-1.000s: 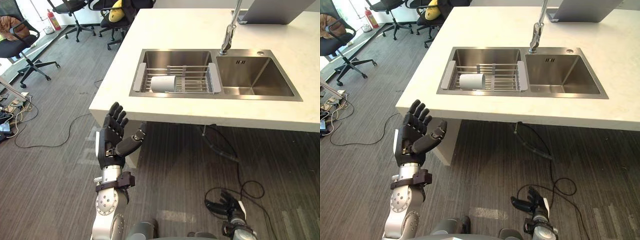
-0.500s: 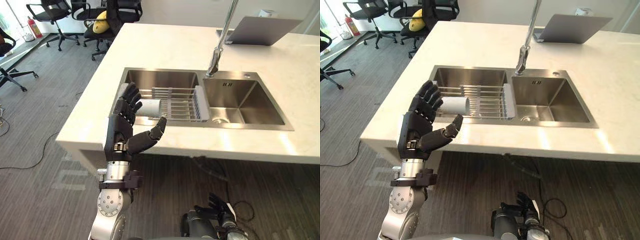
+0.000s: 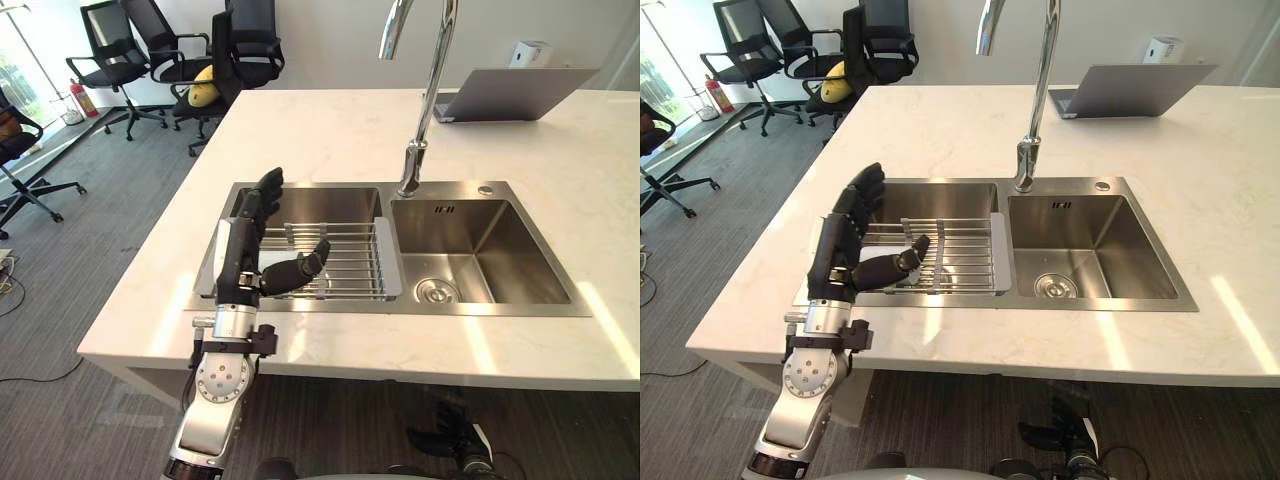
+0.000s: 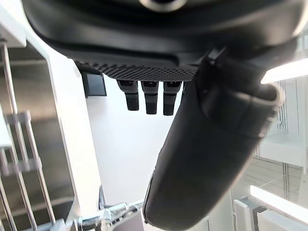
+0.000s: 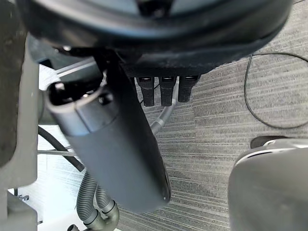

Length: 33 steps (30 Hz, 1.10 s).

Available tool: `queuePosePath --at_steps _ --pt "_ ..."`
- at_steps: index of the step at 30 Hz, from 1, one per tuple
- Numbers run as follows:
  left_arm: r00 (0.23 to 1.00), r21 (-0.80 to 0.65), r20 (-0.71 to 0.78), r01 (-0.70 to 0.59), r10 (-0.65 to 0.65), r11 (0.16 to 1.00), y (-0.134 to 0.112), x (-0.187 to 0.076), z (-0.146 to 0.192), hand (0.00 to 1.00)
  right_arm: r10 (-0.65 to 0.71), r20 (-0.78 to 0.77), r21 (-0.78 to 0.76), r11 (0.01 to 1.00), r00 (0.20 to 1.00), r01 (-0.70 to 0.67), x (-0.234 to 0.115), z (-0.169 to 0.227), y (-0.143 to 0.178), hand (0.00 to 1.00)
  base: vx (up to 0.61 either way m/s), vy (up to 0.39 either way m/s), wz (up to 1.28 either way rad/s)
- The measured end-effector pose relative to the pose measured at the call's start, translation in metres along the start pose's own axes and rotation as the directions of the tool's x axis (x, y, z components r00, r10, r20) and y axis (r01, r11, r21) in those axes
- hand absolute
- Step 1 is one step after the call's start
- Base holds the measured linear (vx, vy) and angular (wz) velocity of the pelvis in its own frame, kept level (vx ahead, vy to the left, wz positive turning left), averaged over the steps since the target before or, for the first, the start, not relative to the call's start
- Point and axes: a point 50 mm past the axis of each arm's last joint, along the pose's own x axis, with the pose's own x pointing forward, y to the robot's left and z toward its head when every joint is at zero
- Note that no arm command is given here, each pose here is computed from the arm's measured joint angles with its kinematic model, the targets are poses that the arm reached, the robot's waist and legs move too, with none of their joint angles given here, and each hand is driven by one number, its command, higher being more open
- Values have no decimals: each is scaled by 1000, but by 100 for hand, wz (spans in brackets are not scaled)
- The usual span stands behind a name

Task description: Walk over to the sink, pick up the cup, carry it to the dishwasher, place the cup inside the dishwasher, then close the dishwasher door

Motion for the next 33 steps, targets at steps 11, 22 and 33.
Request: queuePosePath --at_steps 11,22,33 --pt "999 315 12 43 -49 948 24 6 -1 90 66 -1 22 998 998 -66 0 -1 16 90 110 91 -15" --pt "990 450 -92 135 -105 883 44 4 -20 90 59 -27 -32 998 998 -60 -4 -9 4 90 30 -23 -13" --pt "978 509 -190 170 -82 844 68 -5 -36 90 75 -64 -75 994 995 -80 -4 -16 6 90 -38 8 4"
